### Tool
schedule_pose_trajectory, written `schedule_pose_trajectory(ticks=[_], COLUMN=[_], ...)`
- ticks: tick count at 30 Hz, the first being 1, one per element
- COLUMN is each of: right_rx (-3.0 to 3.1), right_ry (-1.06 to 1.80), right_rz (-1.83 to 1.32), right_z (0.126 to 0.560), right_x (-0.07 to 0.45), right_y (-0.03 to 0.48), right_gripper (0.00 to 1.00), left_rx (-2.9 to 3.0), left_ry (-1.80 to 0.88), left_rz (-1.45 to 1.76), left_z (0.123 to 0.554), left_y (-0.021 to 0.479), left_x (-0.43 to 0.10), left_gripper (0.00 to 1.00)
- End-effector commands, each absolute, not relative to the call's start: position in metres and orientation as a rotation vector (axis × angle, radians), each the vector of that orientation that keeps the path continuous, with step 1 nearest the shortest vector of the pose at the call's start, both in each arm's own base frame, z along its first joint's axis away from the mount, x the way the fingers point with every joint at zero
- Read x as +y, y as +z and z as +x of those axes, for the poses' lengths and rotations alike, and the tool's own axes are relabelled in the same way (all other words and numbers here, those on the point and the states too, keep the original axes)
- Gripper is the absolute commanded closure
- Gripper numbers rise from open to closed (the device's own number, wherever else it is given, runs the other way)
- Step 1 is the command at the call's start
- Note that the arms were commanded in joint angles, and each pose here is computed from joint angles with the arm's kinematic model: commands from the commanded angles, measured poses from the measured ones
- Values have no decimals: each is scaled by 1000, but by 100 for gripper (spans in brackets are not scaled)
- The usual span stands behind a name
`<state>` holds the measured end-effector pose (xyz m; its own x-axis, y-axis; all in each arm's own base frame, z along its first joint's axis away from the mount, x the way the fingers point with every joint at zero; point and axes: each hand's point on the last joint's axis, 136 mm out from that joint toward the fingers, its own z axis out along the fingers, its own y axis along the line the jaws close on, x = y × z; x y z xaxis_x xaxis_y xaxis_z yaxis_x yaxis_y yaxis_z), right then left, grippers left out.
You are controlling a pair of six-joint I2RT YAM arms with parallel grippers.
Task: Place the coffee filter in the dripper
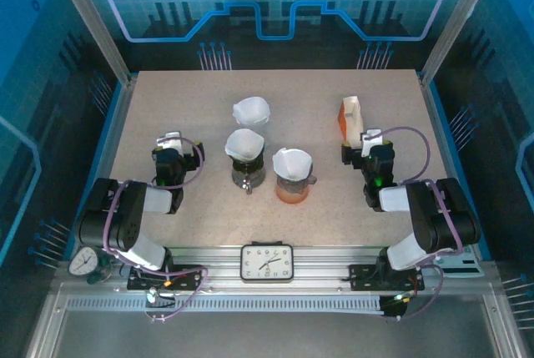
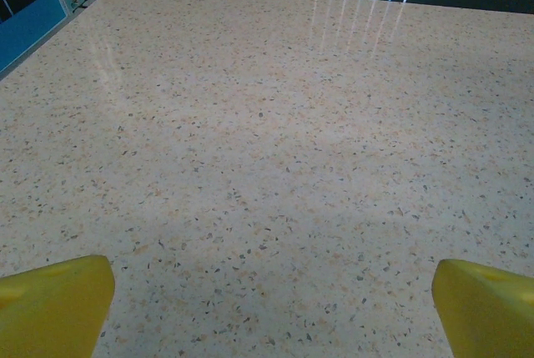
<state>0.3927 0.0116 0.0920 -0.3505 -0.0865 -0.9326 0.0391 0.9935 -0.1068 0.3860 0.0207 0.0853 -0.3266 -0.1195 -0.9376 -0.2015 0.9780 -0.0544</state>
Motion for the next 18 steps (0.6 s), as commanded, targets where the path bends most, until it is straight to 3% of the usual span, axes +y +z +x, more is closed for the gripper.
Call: schedule_pose_trajectory(ticks=[1,18], right_rx=[1887,1889], right_ry=[-131,-119], right_rz=[-28,-30], right_z=[396,397], right_x=[11,11], right_y=[100,100], right_gripper=[0,0], left_rx=[1864,1865], left_ry=[74,74], left_rz=[-217,-215], left_z=[394,394], left_y=[98,98], left_x=[20,20], left_gripper=[1,1])
